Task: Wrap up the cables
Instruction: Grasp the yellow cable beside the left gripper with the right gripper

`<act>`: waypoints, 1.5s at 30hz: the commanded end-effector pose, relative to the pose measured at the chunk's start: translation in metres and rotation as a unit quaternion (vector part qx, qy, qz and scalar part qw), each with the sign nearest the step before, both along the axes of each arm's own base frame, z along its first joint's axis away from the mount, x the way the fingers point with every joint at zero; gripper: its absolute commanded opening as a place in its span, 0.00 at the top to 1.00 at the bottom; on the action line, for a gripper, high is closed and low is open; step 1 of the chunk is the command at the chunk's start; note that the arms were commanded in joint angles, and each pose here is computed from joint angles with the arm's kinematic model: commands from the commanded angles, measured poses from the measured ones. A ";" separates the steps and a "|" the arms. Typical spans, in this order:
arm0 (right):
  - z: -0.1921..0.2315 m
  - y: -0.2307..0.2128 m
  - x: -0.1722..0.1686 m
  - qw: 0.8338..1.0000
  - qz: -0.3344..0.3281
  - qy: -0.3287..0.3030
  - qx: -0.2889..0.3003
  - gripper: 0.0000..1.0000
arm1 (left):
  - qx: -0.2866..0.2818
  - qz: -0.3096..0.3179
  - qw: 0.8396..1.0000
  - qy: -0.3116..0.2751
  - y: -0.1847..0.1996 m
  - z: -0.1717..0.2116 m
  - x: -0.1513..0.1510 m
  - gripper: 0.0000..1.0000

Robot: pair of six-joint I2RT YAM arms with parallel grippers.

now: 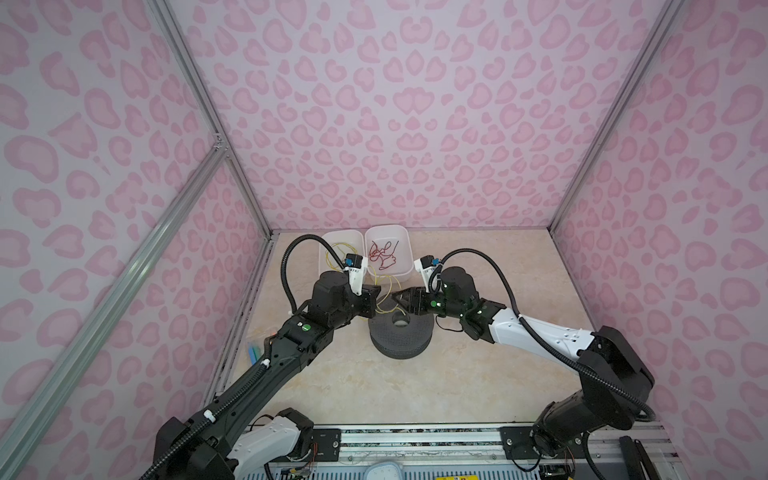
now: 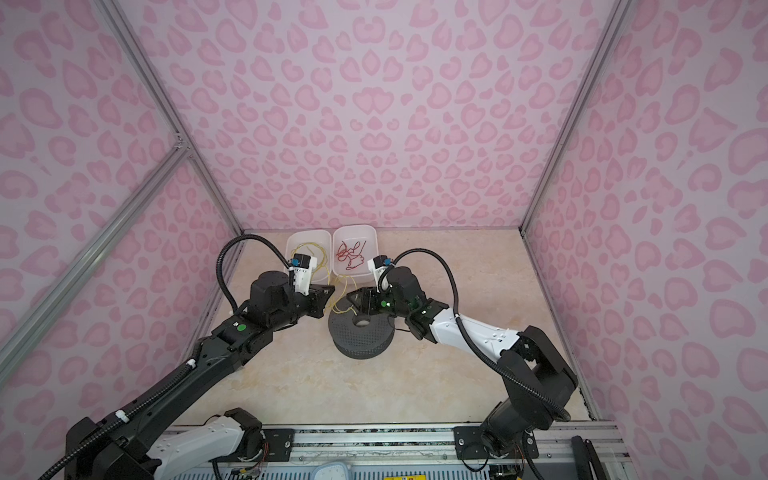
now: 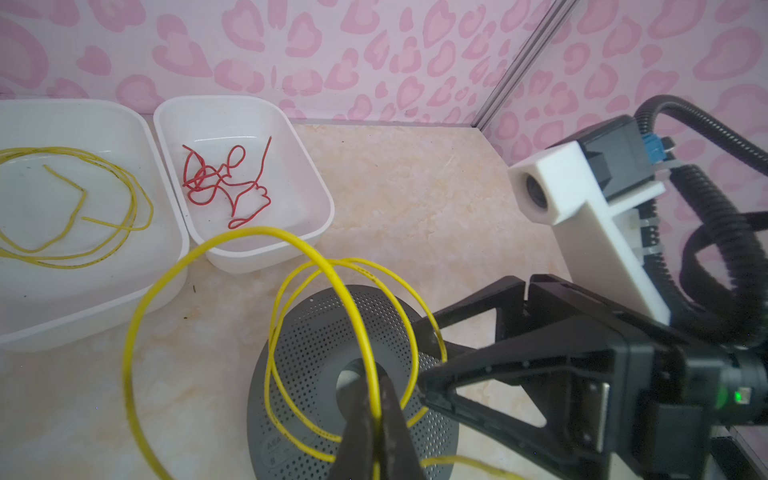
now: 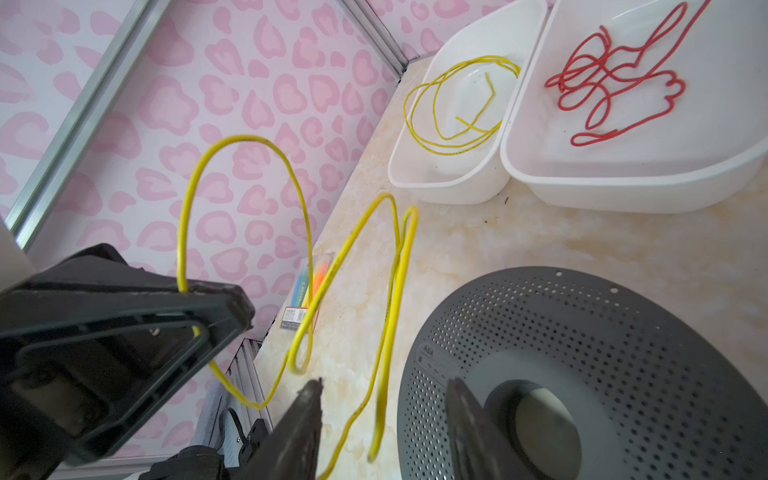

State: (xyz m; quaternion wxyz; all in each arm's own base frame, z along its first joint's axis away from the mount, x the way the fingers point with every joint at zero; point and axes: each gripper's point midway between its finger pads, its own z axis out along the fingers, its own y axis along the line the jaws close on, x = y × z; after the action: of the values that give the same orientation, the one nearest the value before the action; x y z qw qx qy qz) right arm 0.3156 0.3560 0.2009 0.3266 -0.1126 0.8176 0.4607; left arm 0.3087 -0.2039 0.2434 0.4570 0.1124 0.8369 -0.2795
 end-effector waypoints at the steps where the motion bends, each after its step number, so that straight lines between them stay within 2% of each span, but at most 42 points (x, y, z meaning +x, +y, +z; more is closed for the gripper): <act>1: 0.004 0.002 0.003 1.000 -0.003 -0.009 0.007 0.53 | -0.011 -0.008 1.000 -0.011 -0.005 0.009 0.002 0.97; 3: 0.003 0.001 0.005 1.000 -0.006 -0.010 0.007 0.58 | -0.011 -0.013 1.000 -0.011 -0.006 0.010 0.002 0.97; 7: 0.005 -0.001 0.006 1.000 -0.011 -0.010 0.011 0.81 | -0.012 -0.020 1.000 -0.008 -0.009 0.009 0.002 0.97; 12: 0.008 -0.008 0.009 1.000 -0.021 -0.011 0.017 1.00 | -0.001 -0.020 1.000 -0.008 -0.010 0.007 0.006 0.97; 20: 0.025 -0.031 0.015 0.998 -0.049 -0.027 0.013 1.00 | 0.046 0.032 0.998 -0.033 0.005 0.017 0.030 0.97; 27: 0.034 -0.057 0.022 0.996 -0.084 -0.040 -0.001 1.00 | 0.045 0.058 0.996 -0.044 0.015 0.024 0.050 0.97; 36: 0.036 -0.085 0.034 0.991 -0.123 -0.045 -0.010 1.00 | 0.030 0.075 0.993 -0.089 0.023 0.055 0.077 0.97; 40: 0.042 -0.103 0.038 0.988 -0.144 -0.052 -0.013 1.00 | 0.023 0.073 0.993 -0.094 0.026 0.066 0.080 0.97; 45: 0.045 -0.124 0.039 0.983 -0.171 -0.062 -0.017 1.00 | 0.000 0.039 0.996 -0.080 0.015 0.068 0.069 0.97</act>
State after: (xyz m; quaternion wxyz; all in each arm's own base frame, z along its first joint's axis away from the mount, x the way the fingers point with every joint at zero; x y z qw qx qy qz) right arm 0.3529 0.2414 0.2523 0.4432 -0.0117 0.8053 0.3937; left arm 0.3817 -0.1814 0.2976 0.5259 0.0912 0.8152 -0.2248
